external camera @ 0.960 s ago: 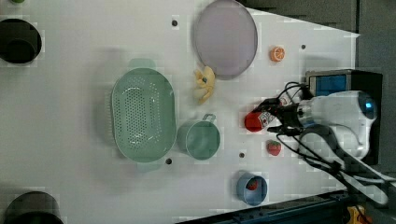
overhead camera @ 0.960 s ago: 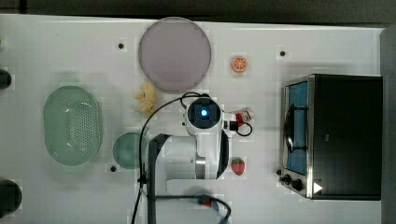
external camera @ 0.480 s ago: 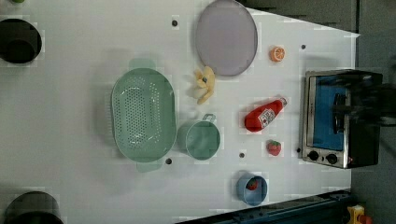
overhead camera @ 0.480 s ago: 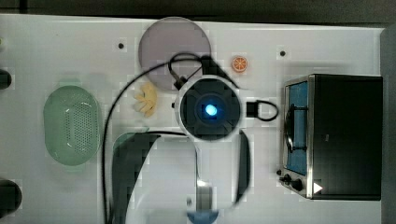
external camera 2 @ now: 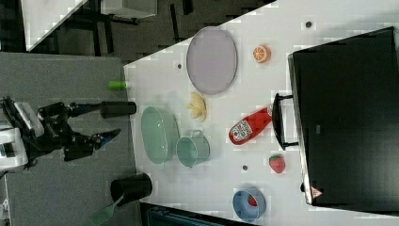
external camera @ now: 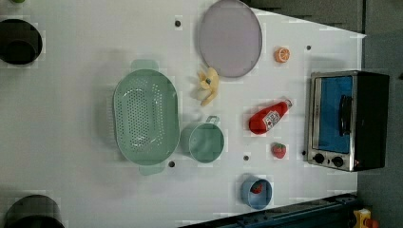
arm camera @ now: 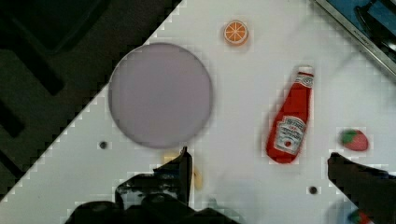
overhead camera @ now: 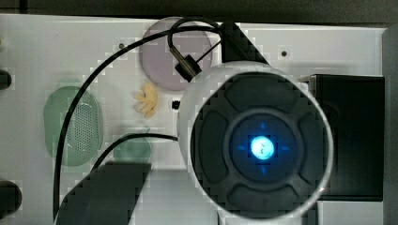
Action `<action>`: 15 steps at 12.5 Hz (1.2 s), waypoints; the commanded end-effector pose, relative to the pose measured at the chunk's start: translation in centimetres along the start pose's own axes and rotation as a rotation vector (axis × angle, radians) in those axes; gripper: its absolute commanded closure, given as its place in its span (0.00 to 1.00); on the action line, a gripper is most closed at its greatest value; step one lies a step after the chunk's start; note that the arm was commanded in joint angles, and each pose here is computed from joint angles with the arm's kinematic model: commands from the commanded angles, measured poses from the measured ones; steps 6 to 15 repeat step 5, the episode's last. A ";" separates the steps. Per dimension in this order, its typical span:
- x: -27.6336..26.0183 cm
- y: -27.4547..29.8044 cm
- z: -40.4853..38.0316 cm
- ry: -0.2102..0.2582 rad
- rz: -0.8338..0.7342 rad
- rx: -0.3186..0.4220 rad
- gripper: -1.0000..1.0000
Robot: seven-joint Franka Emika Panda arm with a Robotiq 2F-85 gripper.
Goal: Pick Ketchup from oven and place it on table.
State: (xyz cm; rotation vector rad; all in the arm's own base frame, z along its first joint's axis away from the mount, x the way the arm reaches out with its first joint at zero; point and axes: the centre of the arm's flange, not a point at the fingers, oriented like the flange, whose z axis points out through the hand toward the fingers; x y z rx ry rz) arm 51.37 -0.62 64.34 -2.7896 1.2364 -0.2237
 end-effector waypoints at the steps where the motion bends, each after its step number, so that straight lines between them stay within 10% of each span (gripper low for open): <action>1: 0.9 -0.3 2.6 -0.060 0.022 -0.060 0.00; 15: 1.0 -0.5 3.2 -0.067 0.022 -0.069 0.00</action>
